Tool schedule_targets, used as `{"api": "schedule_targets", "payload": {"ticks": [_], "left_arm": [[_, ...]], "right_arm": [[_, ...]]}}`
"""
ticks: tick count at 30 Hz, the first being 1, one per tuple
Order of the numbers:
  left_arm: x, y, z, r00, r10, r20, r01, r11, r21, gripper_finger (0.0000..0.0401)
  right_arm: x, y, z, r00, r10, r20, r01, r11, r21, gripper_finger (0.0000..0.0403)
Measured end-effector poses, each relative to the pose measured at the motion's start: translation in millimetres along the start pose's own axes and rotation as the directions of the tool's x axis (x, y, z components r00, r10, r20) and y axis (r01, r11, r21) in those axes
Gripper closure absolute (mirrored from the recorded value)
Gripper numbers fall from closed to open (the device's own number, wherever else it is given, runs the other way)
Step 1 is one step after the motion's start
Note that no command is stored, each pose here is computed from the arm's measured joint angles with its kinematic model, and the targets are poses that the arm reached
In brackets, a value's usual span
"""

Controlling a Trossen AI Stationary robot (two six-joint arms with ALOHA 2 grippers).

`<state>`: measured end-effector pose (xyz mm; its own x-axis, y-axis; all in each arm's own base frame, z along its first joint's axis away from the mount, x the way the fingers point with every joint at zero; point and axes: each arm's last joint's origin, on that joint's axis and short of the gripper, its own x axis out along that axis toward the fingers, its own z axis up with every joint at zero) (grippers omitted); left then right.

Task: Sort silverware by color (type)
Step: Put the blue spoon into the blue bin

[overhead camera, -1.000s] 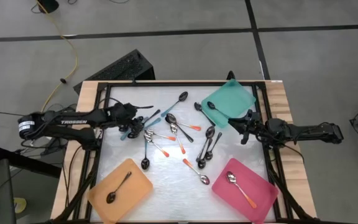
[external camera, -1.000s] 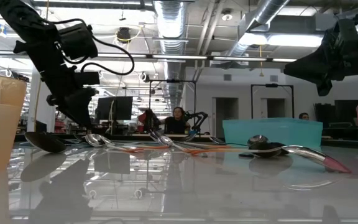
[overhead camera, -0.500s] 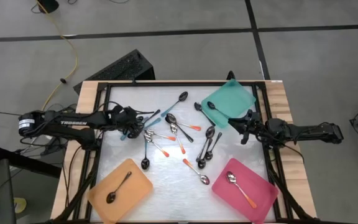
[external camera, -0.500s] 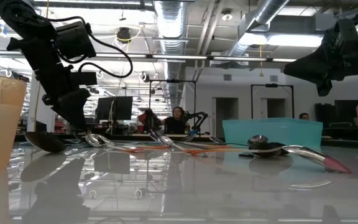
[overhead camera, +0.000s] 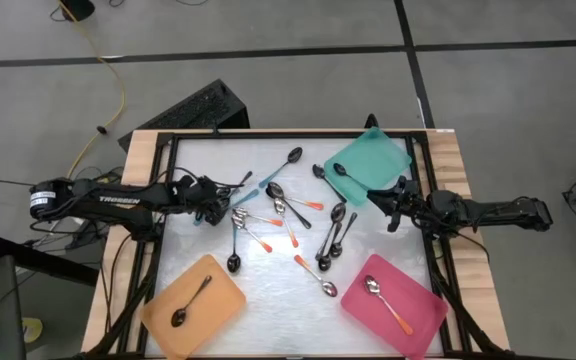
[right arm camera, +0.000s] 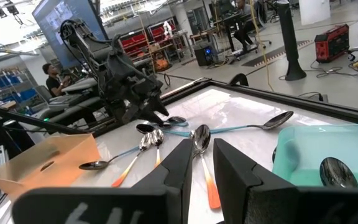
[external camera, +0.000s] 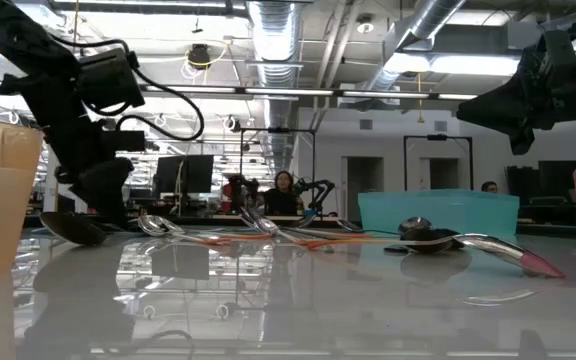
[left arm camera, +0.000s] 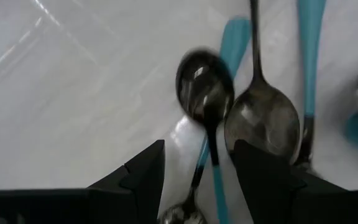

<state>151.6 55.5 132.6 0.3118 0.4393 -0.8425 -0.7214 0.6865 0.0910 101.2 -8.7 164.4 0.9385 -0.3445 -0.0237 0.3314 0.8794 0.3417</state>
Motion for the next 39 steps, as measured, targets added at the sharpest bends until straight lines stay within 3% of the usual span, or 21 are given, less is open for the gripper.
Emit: {"api": "schedule_targets", "payload": {"ticks": [7,15,17,30,35,39], "left_arm": [[1,0,0,1.000,0.008,0.020,-0.008,1.000,-0.014,0.0246],[1,0,1,1.000,0.006,0.026,-0.006,1.000,-0.009,0.0376],[1,0,1,1.000,0.005,0.030,-0.005,1.000,-0.011,0.0393],[-2,-9,19,0.975,-0.119,0.188,0.134,0.988,-0.071,0.0401],[-2,-8,18,0.977,-0.110,0.180,0.129,0.987,-0.096,0.0400],[-2,-11,17,0.972,-0.172,0.159,0.186,0.979,-0.083,0.0385]], "right_arm": [[0,0,0,1.000,0.000,0.000,0.000,1.000,-0.001,0.0322],[0,0,0,1.000,0.000,0.000,0.000,1.000,0.000,0.0322],[0,0,0,1.000,0.000,0.000,0.000,1.000,0.000,0.0322],[0,0,0,1.000,0.000,0.000,0.000,1.000,0.000,0.0322],[0,0,0,1.000,0.000,0.000,0.000,1.000,0.000,0.0322],[0,0,0,1.000,0.000,0.000,0.000,1.000,0.000,0.0322]]}}
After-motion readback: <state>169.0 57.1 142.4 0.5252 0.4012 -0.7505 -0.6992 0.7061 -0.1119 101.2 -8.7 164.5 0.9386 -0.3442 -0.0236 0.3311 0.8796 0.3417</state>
